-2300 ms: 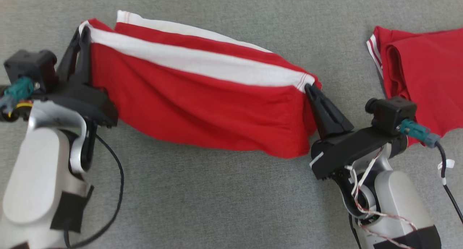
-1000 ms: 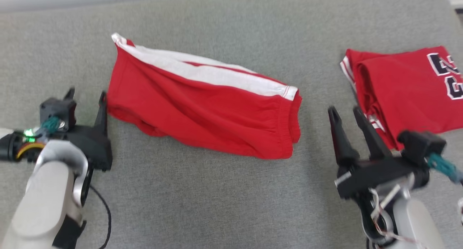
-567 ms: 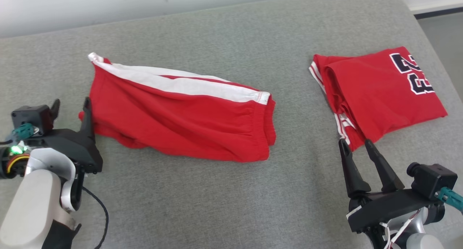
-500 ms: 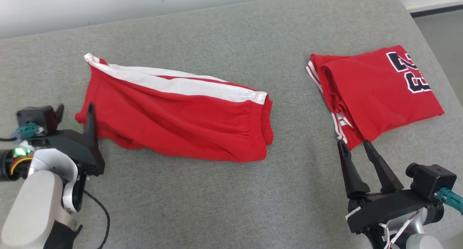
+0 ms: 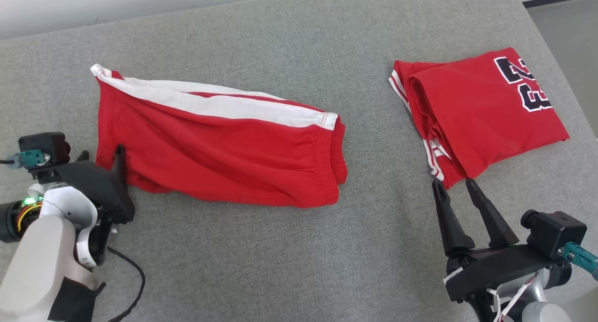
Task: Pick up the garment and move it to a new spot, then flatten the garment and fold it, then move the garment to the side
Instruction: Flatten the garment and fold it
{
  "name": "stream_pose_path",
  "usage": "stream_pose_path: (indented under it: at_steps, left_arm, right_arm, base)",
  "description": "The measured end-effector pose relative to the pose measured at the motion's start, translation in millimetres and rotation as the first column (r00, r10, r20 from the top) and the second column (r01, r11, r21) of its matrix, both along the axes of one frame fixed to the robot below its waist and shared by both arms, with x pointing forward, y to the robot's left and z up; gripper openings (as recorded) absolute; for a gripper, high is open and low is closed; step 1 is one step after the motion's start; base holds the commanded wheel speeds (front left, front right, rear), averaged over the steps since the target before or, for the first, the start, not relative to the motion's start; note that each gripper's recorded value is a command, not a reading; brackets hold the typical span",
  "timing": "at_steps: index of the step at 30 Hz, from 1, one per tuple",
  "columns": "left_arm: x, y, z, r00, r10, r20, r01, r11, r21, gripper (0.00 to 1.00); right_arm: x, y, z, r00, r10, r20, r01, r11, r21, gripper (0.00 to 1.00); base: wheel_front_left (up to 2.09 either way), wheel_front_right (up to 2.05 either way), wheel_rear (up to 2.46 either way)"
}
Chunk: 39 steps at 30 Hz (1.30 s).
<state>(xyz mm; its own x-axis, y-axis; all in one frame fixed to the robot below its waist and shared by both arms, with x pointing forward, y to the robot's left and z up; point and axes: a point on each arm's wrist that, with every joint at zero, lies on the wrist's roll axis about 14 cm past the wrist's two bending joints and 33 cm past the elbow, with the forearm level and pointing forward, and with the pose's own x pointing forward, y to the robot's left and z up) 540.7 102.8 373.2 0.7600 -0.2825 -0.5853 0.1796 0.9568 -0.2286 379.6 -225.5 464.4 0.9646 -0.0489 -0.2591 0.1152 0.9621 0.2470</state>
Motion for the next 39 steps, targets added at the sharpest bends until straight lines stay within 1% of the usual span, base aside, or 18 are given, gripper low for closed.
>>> stream_pose_path:
  at_steps: [1,2,3,4,5,6,7,8,9,12,13,14,15,17,22,26,30,39]
  left_arm:
    - [-1.0,-0.1,-0.5,1.0,-0.002,-0.01,0.002,1.0,-0.002,0.95]
    - [-2.0,-0.6,-0.8,1.0,-0.005,-0.021,0.005,1.0,-0.007,0.79]
    - [-3.3,-1.3,-1.1,0.999,-0.011,-0.032,0.01,1.0,-0.013,0.47]
    - [-4.2,-2.5,-0.6,0.999,-0.012,-0.038,0.012,1.0,-0.02,0.42]
    - [-5.4,-4.2,-0.2,0.999,-0.016,-0.043,0.015,1.0,-0.026,0.42]
    - [-6.5,-5.6,0.5,0.999,-0.02,-0.043,0.019,0.999,-0.03,0.46]
    - [-7.9,-7.5,0.8,0.999,-0.026,-0.041,0.025,0.999,-0.033,0.76]
    - [-9.7,-9.6,0.8,0.999,-0.031,-0.04,0.029,0.999,-0.037,0.97]
    - [-11.1,-11.8,1.1,0.999,-0.035,-0.04,0.033,0.999,-0.043,1.0]
    - [-13.6,-18.9,1.2,0.998,-0.049,-0.04,0.047,0.997,-0.059,1.0]
    - [-13.8,-19.5,0.7,0.998,-0.052,-0.041,0.049,0.997,-0.058,0.95]
    - [-13.8,-20.0,0.1,0.998,-0.053,-0.043,0.05,0.997,-0.059,0.73]
    - [-13.5,-19.9,-0.5,0.998,-0.05,-0.041,0.048,0.997,-0.058,0.4]
    - [-11.7,-18.8,-1.4,0.999,-0.035,-0.03,0.033,0.998,-0.052,0.0]
    - [-10.5,-22.4,1.6,1.0,-0.011,0.003,0.011,0.998,-0.065,0.0]
    - [-19.0,-21.4,4.9,0.999,0.034,0.026,-0.031,0.993,-0.112,0.0]
    - [-36.4,-16.1,5.6,0.995,0.086,0.042,-0.078,0.985,-0.151,0.0]
    - [-82.6,3.2,8.4,0.983,0.172,0.061,-0.16,0.973,-0.169,0.0]
  right_arm:
    - [0.2,0.2,0.0,1.0,0.001,0.0,-0.001,1.0,0.0,1.0]
    - [0.7,0.7,0.0,1.0,0.003,0.001,-0.003,1.0,0.0,1.0]
    - [1.1,1.5,0.1,1.0,0.005,0.001,-0.005,1.0,-0.002,1.0]
    - [1.8,2.5,0.3,1.0,0.009,0.002,-0.009,1.0,-0.002,1.0]
    - [2.3,3.4,0.7,1.0,0.012,0.003,-0.012,1.0,-0.001,1.0]
    - [2.6,3.9,1.0,1.0,0.013,0.004,-0.013,1.0,-0.001,1.0]
    - [3.0,4.3,1.2,1.0,0.015,0.005,-0.015,1.0,0.0,1.0]
    - [3.5,4.8,1.3,1.0,0.016,0.006,-0.016,1.0,0.0,1.0]
    - [3.7,5.3,1.0,1.0,0.019,0.004,-0.019,1.0,-0.001,1.0]
    - [4.3,6.4,0.2,1.0,0.023,-0.002,-0.023,1.0,-0.003,1.0]
    - [4.4,6.4,0.1,1.0,0.024,-0.002,-0.024,1.0,-0.004,1.0]
    - [4.6,6.5,0.1,1.0,0.024,-0.002,-0.024,1.0,-0.004,1.0]
    - [4.9,6.6,0.3,1.0,0.025,-0.002,-0.025,1.0,-0.004,1.0]
    - [5.2,6.3,0.6,1.0,0.025,-0.003,-0.025,1.0,-0.006,1.0]
    - [4.7,5.3,1.6,1.0,0.023,-0.003,-0.023,1.0,-0.01,1.0]
    - [4.9,6.2,4.0,1.0,0.028,0.002,-0.028,0.999,-0.015,1.0]
    - [6.0,11.2,7.5,0.999,0.045,0.01,-0.045,0.999,-0.017,1.0]
    - [2.9,18.6,16.2,0.997,0.072,0.021,-0.072,0.997,-0.023,1.0]
  base:
    - [0.0,0.0,0.0]
    - [0.0,0.0,0.0]
    - [0.0,0.0,0.0]
    - [0.0,0.0,0.0]
    - [0.0,0.0,0.0]
    - [0.0,0.0,0.0]
    - [0.0,0.0,0.0]
    - [0.0,0.0,0.0]
    - [0.0,0.0,0.0]
    - [0.0,0.0,0.0]
    - [0.0,0.0,0.0]
    - [0.0,0.0,0.0]
    - [0.0,0.0,0.0]
    - [0.0,0.0,0.0]
    - [0.0,0.0,0.0]
    - [0.0,0.0,0.0]
    - [0.0,0.0,0.0]
    - [0.0,0.0,0.0]
